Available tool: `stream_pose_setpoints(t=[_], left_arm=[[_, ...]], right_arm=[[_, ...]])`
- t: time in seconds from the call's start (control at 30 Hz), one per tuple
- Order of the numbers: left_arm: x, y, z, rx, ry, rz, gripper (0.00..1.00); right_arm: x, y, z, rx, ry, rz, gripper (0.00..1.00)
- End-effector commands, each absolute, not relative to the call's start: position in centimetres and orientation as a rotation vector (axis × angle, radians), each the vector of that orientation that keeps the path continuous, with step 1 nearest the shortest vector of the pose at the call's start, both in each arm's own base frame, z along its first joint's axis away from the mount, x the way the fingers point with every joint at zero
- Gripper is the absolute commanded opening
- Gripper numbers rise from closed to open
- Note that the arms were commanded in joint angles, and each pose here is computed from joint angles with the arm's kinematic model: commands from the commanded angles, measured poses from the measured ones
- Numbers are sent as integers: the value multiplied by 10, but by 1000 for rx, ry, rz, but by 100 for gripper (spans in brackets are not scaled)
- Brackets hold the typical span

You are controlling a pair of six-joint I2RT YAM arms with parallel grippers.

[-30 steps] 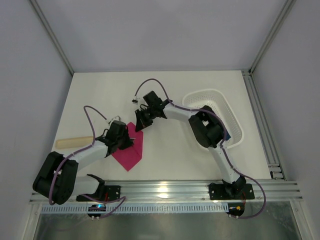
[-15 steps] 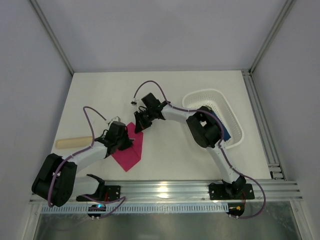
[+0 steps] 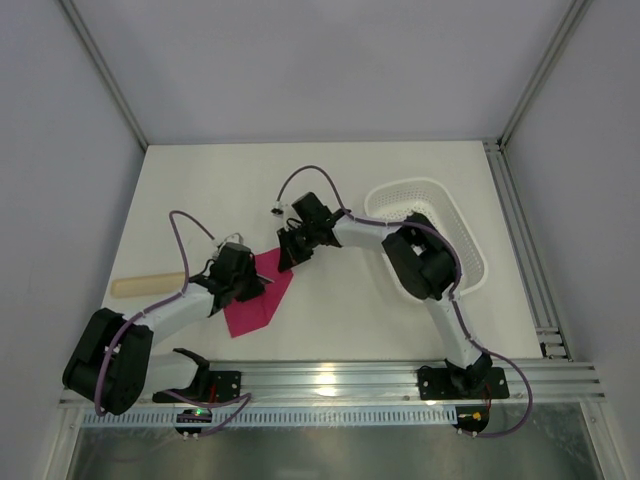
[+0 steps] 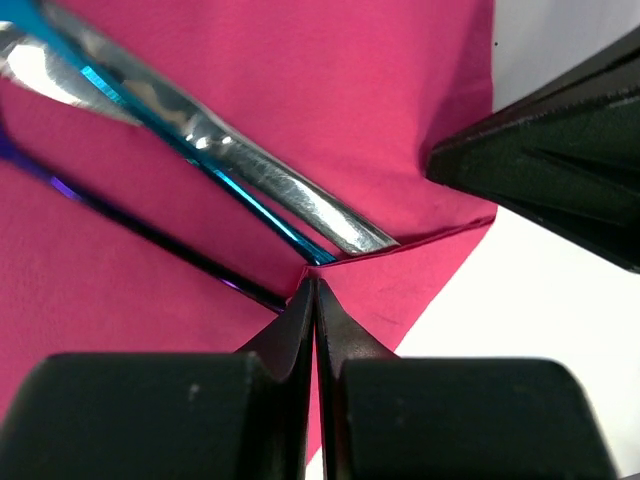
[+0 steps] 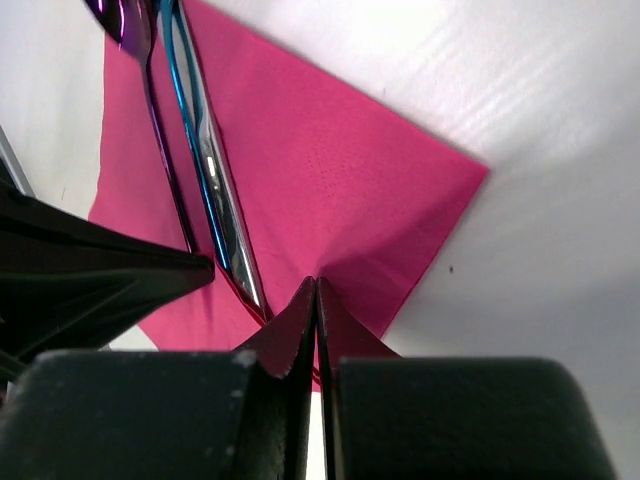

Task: Place the utensils on the paper napkin and roll it up
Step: Roll the napkin at the center of the board.

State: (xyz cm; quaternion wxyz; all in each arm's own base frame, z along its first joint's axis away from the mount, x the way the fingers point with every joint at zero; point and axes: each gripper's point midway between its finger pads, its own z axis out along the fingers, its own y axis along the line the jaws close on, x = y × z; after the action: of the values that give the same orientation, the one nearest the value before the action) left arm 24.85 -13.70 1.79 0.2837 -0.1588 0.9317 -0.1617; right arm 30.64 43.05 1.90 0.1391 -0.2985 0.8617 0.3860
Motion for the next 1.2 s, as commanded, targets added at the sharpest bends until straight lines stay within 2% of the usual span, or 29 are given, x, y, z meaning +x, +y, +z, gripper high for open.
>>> stream_pose_setpoints(t=[0.0, 0.4, 0.7, 0.87, 0.9, 0.93, 1.07, 1.17], left_arm=[[248, -133, 20, -376, 2508, -398, 0], [261, -146, 19, -301, 2534, -423, 0], [263, -147, 22, -295, 2525, -424, 0], [262, -146, 22, -290, 2528, -423, 0], [262, -147, 22, -288, 2527, -425, 0], [262, -147, 22, -290, 2527, -426, 0], [262, -148, 22, -287, 2527, -435, 0], [263, -150, 22, -290, 2526, -445, 0]], right_arm=[[296, 398, -6, -821, 2608, 960, 4], [266, 387, 15, -780, 2599, 995, 4], [288, 393, 53, -741, 2508, 947, 7], [311, 375, 71, -619, 2503, 890, 23], [317, 368, 70, -582, 2514, 860, 27], [322, 358, 68, -528, 2534, 846, 37], [325, 341, 65, -430, 2576, 873, 54], [320, 342, 63, -410, 2585, 931, 61]])
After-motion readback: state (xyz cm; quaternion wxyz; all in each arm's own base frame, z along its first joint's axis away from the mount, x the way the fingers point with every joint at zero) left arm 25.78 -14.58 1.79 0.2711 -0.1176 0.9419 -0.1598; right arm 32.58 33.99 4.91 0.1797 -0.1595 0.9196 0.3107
